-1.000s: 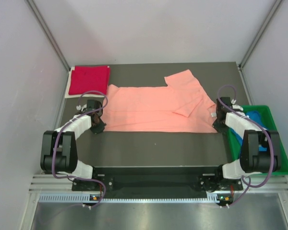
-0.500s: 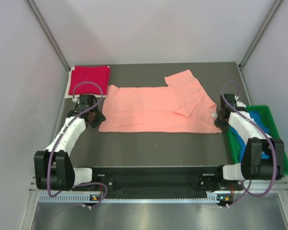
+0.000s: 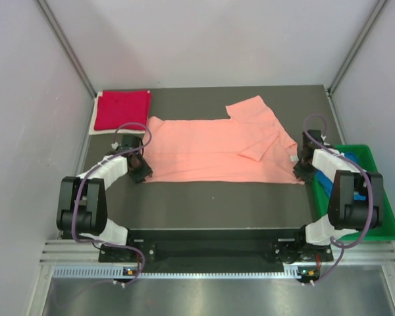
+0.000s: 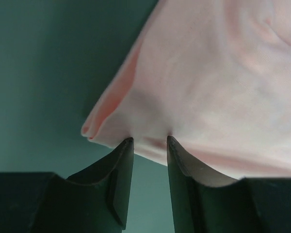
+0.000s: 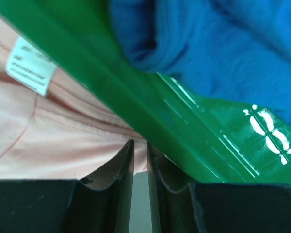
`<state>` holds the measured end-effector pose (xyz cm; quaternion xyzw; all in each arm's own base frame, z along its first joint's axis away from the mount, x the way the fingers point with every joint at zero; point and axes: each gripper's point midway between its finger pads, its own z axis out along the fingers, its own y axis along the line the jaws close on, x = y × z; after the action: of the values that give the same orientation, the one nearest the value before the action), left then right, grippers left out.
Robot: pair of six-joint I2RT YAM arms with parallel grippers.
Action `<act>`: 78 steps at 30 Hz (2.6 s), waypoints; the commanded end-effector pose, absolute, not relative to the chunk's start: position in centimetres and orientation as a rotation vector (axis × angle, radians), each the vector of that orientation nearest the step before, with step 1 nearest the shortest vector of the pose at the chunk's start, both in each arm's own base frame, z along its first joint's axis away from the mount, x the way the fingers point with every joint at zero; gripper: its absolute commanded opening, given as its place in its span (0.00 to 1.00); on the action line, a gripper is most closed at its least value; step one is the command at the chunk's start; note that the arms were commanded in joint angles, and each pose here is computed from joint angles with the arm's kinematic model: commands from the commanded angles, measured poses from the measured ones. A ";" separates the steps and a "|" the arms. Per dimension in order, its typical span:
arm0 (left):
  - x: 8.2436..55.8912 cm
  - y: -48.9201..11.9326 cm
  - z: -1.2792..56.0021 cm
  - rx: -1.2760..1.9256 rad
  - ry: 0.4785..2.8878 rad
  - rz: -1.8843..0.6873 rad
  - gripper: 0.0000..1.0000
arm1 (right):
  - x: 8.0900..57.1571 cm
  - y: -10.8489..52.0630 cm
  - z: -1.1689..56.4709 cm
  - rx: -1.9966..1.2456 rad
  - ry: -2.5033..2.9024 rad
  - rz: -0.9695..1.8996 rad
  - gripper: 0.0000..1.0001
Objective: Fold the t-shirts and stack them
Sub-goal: Fold the tshirt
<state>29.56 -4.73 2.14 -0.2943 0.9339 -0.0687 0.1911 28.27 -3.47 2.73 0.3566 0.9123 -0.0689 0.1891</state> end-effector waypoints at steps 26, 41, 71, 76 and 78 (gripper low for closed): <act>31.9 -10.5 13.4 -0.521 2.433 -0.709 0.51 | 36.4 5.0 13.6 0.738 2.306 0.343 0.65; 32.3 -12.5 13.4 -0.428 2.437 -0.863 0.52 | 39.8 11.2 7.8 0.843 2.299 0.576 0.83; 33.2 -12.4 14.4 -0.498 2.385 -0.865 0.52 | 50.0 19.9 14.8 0.387 2.159 0.859 0.82; 33.4 -12.5 13.7 -0.517 2.381 -0.872 0.52 | 49.3 17.3 15.4 0.303 2.194 0.690 0.81; 33.5 -12.4 13.5 -0.516 2.384 -0.867 0.51 | 49.4 16.0 15.4 0.323 2.209 0.636 0.81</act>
<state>32.31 -12.35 12.80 -0.1974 0.8957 -0.3132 0.2462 49.20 17.52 12.29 0.1612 0.8725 0.2809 0.3659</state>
